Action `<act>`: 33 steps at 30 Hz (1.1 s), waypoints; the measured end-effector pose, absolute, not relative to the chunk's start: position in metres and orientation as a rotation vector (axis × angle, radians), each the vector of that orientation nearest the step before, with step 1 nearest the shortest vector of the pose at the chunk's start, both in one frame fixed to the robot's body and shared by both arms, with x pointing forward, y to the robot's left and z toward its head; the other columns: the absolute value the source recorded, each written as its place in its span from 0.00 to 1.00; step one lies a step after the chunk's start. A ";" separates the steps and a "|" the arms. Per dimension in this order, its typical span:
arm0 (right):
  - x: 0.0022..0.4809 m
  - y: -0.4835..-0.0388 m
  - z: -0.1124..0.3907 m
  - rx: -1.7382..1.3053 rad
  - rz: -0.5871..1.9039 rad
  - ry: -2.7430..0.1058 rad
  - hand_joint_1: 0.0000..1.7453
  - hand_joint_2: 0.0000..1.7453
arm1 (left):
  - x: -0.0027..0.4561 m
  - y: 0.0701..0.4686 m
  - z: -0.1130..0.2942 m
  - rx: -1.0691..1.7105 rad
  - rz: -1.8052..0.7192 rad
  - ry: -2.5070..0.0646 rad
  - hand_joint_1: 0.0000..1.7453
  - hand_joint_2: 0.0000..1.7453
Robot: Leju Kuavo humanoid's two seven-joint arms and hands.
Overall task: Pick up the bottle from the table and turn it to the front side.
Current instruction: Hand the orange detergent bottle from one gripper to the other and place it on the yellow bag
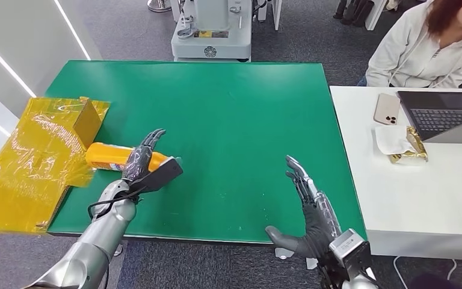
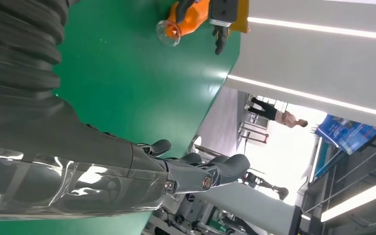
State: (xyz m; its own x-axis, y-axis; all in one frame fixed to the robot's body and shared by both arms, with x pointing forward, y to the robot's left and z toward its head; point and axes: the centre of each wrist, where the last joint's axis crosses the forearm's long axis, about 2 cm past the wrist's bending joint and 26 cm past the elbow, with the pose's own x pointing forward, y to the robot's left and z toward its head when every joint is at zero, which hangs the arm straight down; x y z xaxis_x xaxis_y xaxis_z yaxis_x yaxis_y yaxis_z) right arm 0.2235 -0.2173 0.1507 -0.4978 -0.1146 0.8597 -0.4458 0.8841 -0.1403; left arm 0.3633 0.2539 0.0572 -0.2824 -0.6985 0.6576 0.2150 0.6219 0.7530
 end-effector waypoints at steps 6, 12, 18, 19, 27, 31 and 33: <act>0.224 -0.218 0.150 0.413 0.398 -2.073 0.00 1.00 | 0.366 0.239 0.064 0.261 -0.841 -1.721 0.00 1.00; 0.224 -0.217 0.147 0.398 0.358 -2.073 0.00 1.00 | 0.373 0.211 0.089 0.144 -0.681 -1.814 0.00 1.00; 0.218 -0.215 0.142 0.373 0.302 -2.066 0.00 1.00 | 0.370 0.191 0.109 0.043 -0.530 -1.946 0.00 1.00; 0.217 -0.215 0.141 0.371 0.295 -2.063 0.00 1.00 | 0.369 0.189 0.110 0.031 -0.518 -1.959 0.00 1.00; 0.213 -0.214 0.138 0.366 0.254 -2.055 0.00 1.00 | 0.362 0.179 0.119 -0.076 -0.461 -2.025 0.00 1.00; 0.209 -0.212 0.139 0.386 0.174 -2.067 0.00 1.00 | 0.340 0.165 0.121 -0.287 -0.369 -2.026 0.00 1.00; 0.206 -0.210 0.139 0.400 0.127 -2.072 0.00 1.00 | 0.325 0.156 0.122 -0.369 -0.334 -2.017 0.00 1.00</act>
State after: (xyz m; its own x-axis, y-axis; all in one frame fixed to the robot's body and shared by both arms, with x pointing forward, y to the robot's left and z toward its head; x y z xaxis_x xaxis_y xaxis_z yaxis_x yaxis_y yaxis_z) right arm 0.2059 -0.2097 0.1387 -0.4627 -0.2296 0.8563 -0.3327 0.9403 0.0723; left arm 0.3254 0.1561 0.1217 -0.4388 0.1158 0.8911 0.3970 0.9146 0.0767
